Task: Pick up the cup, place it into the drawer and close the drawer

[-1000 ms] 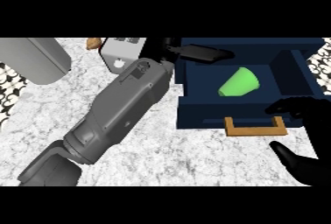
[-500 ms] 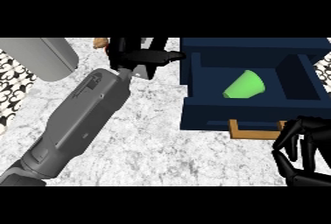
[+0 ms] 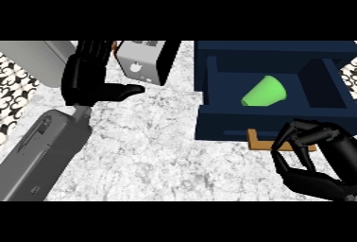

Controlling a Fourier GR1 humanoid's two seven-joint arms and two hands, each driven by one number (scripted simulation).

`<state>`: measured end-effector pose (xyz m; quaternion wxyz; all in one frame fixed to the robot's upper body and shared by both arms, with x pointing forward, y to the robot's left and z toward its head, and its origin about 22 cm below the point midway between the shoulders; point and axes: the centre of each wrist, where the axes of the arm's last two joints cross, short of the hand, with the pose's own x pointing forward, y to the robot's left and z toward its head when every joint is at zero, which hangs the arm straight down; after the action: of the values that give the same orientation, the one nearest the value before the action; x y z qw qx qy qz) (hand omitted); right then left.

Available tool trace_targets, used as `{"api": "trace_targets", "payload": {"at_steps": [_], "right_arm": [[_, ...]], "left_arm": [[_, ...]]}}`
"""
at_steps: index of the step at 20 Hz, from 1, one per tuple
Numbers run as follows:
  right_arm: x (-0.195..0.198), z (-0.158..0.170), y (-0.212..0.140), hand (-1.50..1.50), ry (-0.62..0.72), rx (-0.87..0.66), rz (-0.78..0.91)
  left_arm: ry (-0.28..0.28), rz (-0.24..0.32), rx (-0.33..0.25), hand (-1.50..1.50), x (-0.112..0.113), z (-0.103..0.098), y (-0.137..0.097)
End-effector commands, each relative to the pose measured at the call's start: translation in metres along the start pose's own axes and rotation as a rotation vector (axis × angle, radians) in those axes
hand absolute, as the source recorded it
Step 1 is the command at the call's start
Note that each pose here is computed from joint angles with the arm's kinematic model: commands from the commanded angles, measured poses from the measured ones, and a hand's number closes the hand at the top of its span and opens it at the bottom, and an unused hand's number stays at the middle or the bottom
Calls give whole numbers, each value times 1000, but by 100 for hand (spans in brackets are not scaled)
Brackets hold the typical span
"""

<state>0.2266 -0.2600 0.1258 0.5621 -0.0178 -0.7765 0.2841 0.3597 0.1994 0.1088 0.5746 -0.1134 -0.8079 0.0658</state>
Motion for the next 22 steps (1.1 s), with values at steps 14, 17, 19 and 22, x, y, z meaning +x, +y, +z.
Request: {"api": "trace_targets", "payload": {"at_steps": [14,17,19,22], "right_arm": [[-75,-56,57,-150,77,191,524],[-97,-53,73,-150,114,205,531],[-102,-62,56,-150,139,262,578],[-131,-79,69,-150,175,273,596]], "left_arm": [[0,2,28,-150,16,87,90],[22,14,28,-150,-15,104,94],[3,-2,47,-150,18,106,124],[-3,34,23,-150,16,115,112]]}}
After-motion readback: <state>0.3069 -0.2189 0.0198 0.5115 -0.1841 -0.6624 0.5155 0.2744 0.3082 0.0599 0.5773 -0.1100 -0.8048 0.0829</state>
